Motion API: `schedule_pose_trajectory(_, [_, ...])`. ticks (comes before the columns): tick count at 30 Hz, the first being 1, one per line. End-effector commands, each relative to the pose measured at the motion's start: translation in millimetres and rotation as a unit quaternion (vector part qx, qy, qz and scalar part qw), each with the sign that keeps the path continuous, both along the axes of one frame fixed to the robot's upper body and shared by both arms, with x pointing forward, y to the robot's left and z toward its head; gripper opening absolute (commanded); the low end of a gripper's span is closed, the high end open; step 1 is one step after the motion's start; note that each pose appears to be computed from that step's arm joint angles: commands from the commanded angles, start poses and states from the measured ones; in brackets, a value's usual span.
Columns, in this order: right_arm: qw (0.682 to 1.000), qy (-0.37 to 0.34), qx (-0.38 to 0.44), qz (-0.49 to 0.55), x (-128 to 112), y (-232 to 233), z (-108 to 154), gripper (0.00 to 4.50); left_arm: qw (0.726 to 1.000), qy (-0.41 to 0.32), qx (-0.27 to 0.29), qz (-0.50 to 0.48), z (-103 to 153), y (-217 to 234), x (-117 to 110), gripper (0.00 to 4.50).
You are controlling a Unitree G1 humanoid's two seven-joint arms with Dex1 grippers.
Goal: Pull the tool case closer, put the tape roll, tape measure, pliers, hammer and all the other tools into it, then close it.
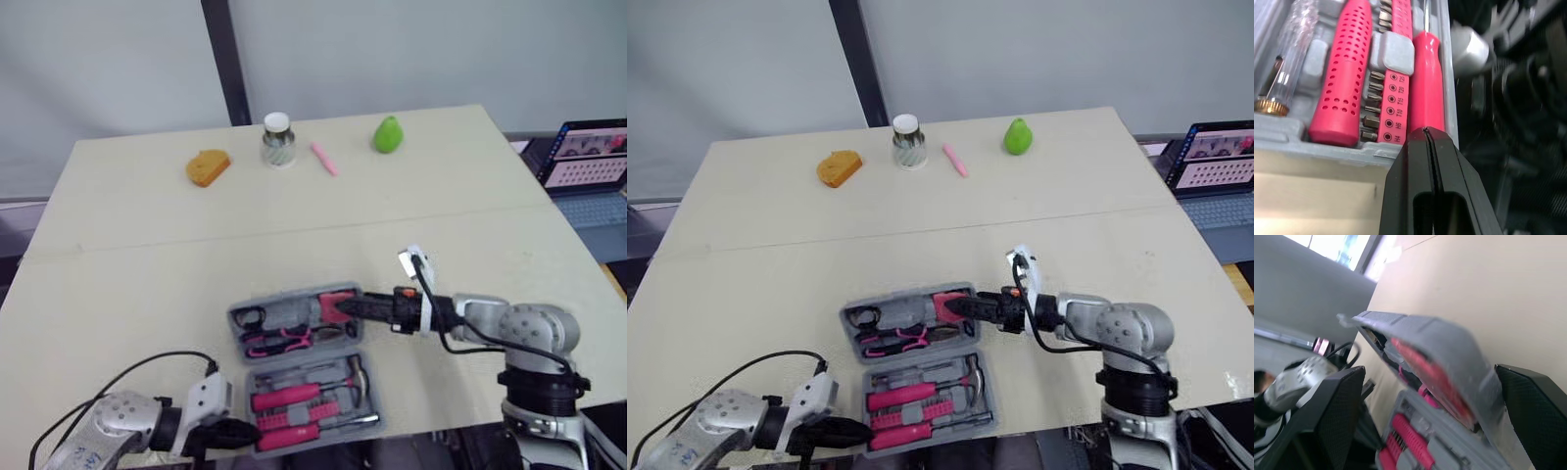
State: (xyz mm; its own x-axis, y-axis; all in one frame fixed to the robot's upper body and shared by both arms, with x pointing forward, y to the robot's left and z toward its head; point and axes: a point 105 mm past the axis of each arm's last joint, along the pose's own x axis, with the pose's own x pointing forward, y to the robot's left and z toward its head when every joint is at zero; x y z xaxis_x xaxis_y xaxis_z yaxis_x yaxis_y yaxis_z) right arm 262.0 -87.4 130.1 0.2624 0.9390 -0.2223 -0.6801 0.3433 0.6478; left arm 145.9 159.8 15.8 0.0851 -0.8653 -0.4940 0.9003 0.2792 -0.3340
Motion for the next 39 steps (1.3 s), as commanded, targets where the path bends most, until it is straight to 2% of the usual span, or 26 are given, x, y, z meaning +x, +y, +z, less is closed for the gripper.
schedule_pose_trajectory(1, [0.995, -0.026, 0.009, 0.094, -30, 11, 16, 4.45, 0.997, 0.037, -0.009, 0.073, 5, 13, 5, 0.00])
schedule_pose_trajectory(5, [0.989, -0.042, -0.028, 0.138, -47, 8, 15, 4.45, 0.993, 0.079, -0.036, 0.081, 36, 25, -9, 0.00])
schedule_pose_trajectory(7, [0.984, -0.047, -0.045, 0.169, -63, 3, 14, 4.45, 0.993, 0.080, -0.011, 0.086, 45, 40, -12, 0.00])
schedule_pose_trajectory(10, [0.978, -0.047, -0.066, 0.195, -84, -9, 11, 4.45, 0.991, 0.038, 0.020, 0.125, 59, 67, 9, 0.00])
schedule_pose_trajectory(15, [0.979, -0.123, -0.145, 0.068, -59, -53, -7, 4.45, 0.976, -0.084, 0.037, 0.199, 76, 91, 58, 0.00])
schedule_pose_trajectory(18, [0.970, -0.164, -0.176, -0.024, -45, -94, -12, 4.50, 0.964, -0.132, 0.035, 0.229, 80, 99, 74, 0.87])
schedule_pose_trajectory(22, [0.946, -0.200, -0.227, -0.113, -39, -140, -24, 4.50, 0.953, -0.154, 0.055, 0.256, 75, 115, 79, 2.83])
schedule_pose_trajectory(26, [0.918, -0.211, -0.261, -0.210, -35, -186, -33, 4.50, 0.940, -0.169, 0.089, 0.282, 69, 139, 79, 4.47])
schedule_pose_trajectory(30, [0.906, -0.220, -0.281, -0.228, -40, -210, -42, 4.50, 0.931, -0.183, 0.114, 0.296, 67, 155, 82, 4.47])
schedule_pose_trajectory(39, [0.900, -0.210, -0.287, -0.251, -35, -228, -50, 4.50, 0.928, -0.176, 0.113, 0.309, 63, 165, 81, 4.47])
